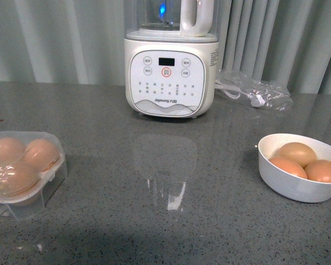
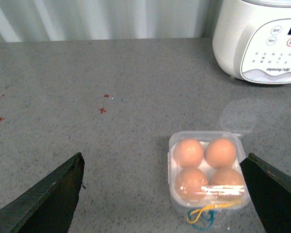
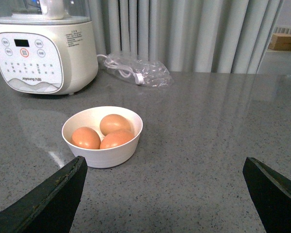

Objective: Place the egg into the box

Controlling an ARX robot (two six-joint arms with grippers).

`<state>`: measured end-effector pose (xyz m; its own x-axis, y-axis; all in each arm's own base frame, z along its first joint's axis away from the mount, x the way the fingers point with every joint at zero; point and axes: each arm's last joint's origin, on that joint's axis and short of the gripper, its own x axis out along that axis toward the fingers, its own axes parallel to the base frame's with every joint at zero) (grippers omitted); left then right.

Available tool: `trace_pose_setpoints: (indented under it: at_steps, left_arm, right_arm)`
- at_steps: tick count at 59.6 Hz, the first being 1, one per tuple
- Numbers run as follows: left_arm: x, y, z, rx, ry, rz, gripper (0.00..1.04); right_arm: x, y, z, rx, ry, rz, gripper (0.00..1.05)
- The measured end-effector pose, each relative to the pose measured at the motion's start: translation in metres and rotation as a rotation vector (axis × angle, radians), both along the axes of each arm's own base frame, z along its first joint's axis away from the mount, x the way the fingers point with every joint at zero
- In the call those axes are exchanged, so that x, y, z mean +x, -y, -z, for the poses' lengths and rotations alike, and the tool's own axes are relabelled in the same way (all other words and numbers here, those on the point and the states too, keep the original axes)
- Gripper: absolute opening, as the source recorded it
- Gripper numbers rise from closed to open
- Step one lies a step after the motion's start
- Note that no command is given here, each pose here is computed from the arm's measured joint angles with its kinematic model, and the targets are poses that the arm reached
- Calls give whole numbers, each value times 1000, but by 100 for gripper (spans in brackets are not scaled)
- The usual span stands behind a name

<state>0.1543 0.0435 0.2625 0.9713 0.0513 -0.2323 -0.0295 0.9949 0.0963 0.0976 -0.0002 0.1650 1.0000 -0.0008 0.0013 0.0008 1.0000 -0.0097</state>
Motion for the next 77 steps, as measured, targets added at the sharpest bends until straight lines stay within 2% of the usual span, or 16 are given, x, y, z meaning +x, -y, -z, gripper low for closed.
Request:
trace_pose_setpoints:
  at_steps: [4,10,14,15,19,35,54,77]
  left_arm:
    - [0,-6,7,-17,-7,-13,97]
    - [-3,-4,24,-52,159,20,80]
    - [-8,2,29,-56,218,28,69]
    - [-10,5,32,-60,230,33,63]
    - [-15,12,40,-72,240,31,49]
    - [-25,26,62,-87,233,30,4]
    - [-35,42,78,-93,235,29,4]
    - [-44,44,87,-94,260,42,4]
  right_arm:
    - [0,0,0,0,0,1,98]
    - [0,0,0,0,0,0,98]
    - [0,0,0,0,0,0,98]
    - [0,0,0,0,0,0,98]
    - [0,0,0,0,0,1,98]
    - [0,0,0,0,0,0,98]
    - [0,0,0,0,0,1,98]
    - [0,0,0,0,0,1,98]
